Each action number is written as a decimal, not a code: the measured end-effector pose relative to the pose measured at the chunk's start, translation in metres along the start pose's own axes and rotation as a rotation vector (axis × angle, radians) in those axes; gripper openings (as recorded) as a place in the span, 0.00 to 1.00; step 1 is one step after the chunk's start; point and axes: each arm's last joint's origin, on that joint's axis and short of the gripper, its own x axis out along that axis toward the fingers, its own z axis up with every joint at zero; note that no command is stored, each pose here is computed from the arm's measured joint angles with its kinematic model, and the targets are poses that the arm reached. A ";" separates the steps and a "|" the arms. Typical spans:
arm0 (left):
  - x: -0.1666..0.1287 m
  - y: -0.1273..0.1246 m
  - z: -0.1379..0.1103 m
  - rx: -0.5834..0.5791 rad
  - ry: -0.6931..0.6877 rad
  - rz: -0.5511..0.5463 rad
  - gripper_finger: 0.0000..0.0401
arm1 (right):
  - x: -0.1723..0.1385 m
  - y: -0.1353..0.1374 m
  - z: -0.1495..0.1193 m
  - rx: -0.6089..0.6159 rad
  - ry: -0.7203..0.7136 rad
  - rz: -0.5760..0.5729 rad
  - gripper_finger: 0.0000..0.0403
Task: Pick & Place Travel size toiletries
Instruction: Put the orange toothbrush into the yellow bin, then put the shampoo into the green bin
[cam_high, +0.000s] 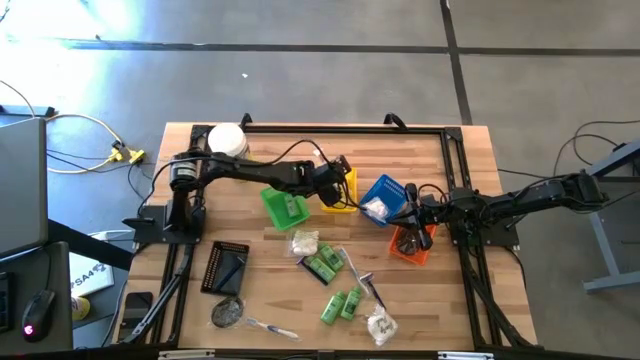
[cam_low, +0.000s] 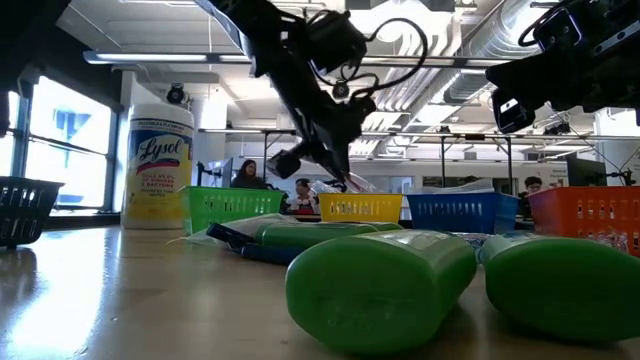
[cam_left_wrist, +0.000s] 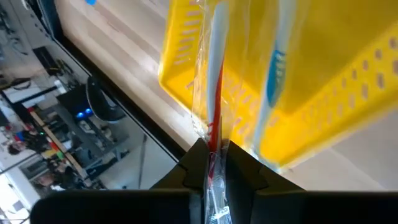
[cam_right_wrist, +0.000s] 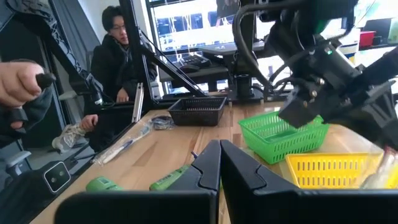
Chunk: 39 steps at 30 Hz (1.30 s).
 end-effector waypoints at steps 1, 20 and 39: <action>0.003 -0.002 0.001 0.004 0.000 -0.004 0.07 | 0.000 0.000 0.000 0.000 0.000 0.000 0.01; 0.015 -0.010 0.012 0.015 -0.059 -0.028 0.19 | 0.000 0.000 0.000 0.000 0.000 0.000 0.01; -0.055 0.002 0.025 -0.167 0.103 0.066 0.43 | 0.000 0.000 -0.001 0.002 0.007 0.000 0.01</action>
